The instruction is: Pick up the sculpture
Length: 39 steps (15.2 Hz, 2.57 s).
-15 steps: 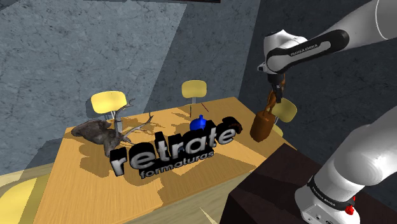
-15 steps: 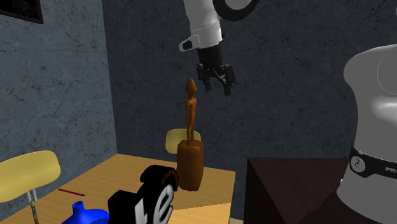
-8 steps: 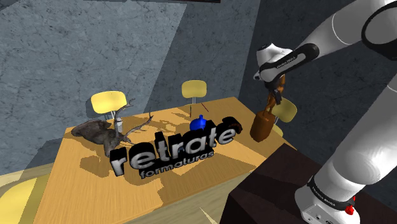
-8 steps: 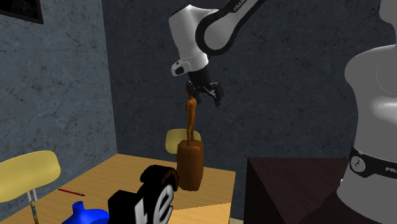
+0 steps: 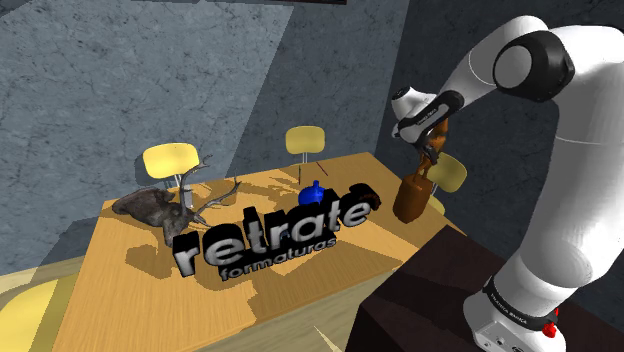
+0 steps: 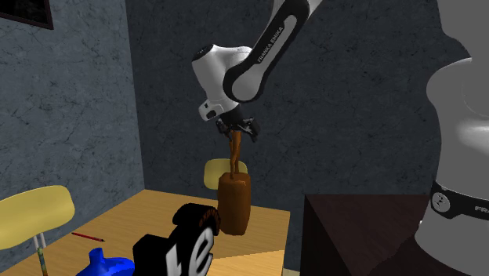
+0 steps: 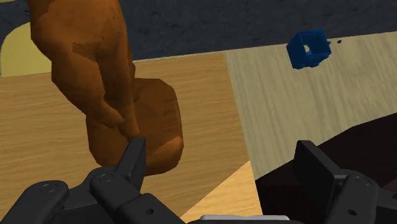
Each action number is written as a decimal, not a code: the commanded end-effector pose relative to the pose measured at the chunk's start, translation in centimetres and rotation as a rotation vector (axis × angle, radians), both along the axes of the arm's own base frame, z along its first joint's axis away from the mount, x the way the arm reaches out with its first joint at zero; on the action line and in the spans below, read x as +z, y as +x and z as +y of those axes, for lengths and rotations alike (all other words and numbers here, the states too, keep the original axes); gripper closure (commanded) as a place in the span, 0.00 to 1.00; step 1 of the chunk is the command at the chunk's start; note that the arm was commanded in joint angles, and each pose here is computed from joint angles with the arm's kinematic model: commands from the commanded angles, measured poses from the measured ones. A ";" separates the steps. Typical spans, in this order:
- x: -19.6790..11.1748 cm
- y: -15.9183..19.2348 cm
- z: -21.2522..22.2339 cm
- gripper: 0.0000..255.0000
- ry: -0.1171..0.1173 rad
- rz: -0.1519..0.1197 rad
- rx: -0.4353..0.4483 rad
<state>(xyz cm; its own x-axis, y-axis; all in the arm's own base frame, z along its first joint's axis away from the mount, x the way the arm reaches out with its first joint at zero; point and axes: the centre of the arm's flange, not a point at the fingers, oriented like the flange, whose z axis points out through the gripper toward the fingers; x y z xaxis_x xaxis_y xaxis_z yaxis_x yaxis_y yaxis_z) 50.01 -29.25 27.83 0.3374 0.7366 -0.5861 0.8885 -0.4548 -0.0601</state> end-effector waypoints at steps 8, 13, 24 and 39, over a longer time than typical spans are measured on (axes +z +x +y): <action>-7.8 4.7 -4.9 0.00 -0.058 0.137 0.204; -10.4 4.7 -4.9 0.00 -0.058 0.137 0.204; -11.2 4.5 -4.8 1.00 -0.058 0.137 0.204; -4.4 4.7 -4.9 1.00 -0.058 0.137 0.204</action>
